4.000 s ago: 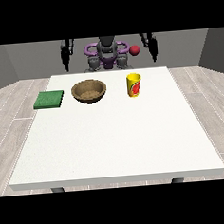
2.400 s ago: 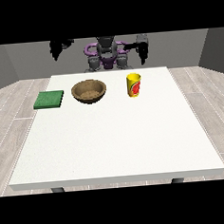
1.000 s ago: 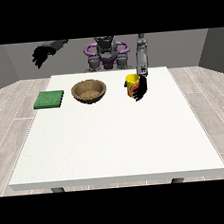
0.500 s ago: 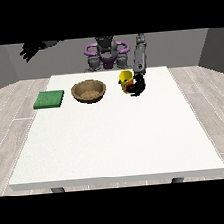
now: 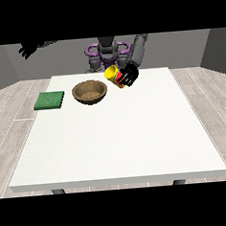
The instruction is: Pick the cup and pour the ball into the bowl, then pick the bowl and place it on the pad
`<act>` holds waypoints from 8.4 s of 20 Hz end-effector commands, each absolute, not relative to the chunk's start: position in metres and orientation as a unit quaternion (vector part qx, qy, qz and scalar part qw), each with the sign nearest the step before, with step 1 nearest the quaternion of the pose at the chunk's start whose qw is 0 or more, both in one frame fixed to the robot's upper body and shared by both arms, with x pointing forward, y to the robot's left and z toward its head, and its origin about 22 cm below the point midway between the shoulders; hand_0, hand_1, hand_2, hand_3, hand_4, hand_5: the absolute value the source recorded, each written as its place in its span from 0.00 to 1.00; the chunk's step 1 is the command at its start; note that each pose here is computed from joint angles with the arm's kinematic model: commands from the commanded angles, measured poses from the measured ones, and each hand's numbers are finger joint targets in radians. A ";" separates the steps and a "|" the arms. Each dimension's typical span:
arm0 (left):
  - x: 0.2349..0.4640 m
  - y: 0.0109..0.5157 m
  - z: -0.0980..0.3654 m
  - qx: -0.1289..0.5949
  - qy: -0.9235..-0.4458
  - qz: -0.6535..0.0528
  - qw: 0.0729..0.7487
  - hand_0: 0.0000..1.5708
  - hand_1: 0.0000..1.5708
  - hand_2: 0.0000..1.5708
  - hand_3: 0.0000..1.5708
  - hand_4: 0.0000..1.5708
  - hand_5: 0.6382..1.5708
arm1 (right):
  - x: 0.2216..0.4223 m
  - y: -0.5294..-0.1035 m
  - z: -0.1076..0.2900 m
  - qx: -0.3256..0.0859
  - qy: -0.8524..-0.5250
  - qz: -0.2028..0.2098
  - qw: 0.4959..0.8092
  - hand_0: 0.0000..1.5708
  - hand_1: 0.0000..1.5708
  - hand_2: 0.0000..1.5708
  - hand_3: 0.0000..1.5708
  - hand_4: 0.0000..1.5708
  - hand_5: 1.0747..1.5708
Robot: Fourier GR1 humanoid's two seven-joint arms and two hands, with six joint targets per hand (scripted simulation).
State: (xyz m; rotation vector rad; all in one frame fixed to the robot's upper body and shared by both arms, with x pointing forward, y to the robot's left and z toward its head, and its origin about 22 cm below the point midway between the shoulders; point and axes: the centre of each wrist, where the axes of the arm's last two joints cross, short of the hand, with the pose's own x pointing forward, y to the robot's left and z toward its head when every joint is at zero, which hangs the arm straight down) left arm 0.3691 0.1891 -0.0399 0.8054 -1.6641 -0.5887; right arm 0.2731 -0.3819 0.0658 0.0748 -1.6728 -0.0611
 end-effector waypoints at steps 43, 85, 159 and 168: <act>0.403 0.115 0.115 0.360 -0.693 -0.269 0.564 0.27 0.27 0.09 0.01 0.78 0.96 | 0.279 -0.387 0.001 -0.006 -0.674 -0.101 0.732 0.00 0.00 0.00 0.07 0.50 0.97; 0.354 0.377 0.245 0.023 -0.812 -0.070 0.579 0.00 0.00 0.00 0.00 0.65 0.96 | 0.316 -0.299 -0.090 0.003 -0.695 -0.161 0.700 0.00 0.00 0.00 0.00 0.27 0.95; 0.277 0.541 0.227 0.107 -0.838 -0.003 0.535 0.00 0.00 0.00 0.00 0.76 0.99 | 0.333 -0.478 0.070 -0.244 -0.606 -0.214 0.726 0.92 0.92 0.89 0.51 0.00 0.93; 0.288 0.526 0.232 0.112 -0.840 -0.010 0.531 0.00 0.00 0.00 0.00 0.76 1.00 | 0.347 -0.467 0.077 -0.252 -0.615 -0.180 0.725 0.59 0.59 0.70 0.66 0.10 0.88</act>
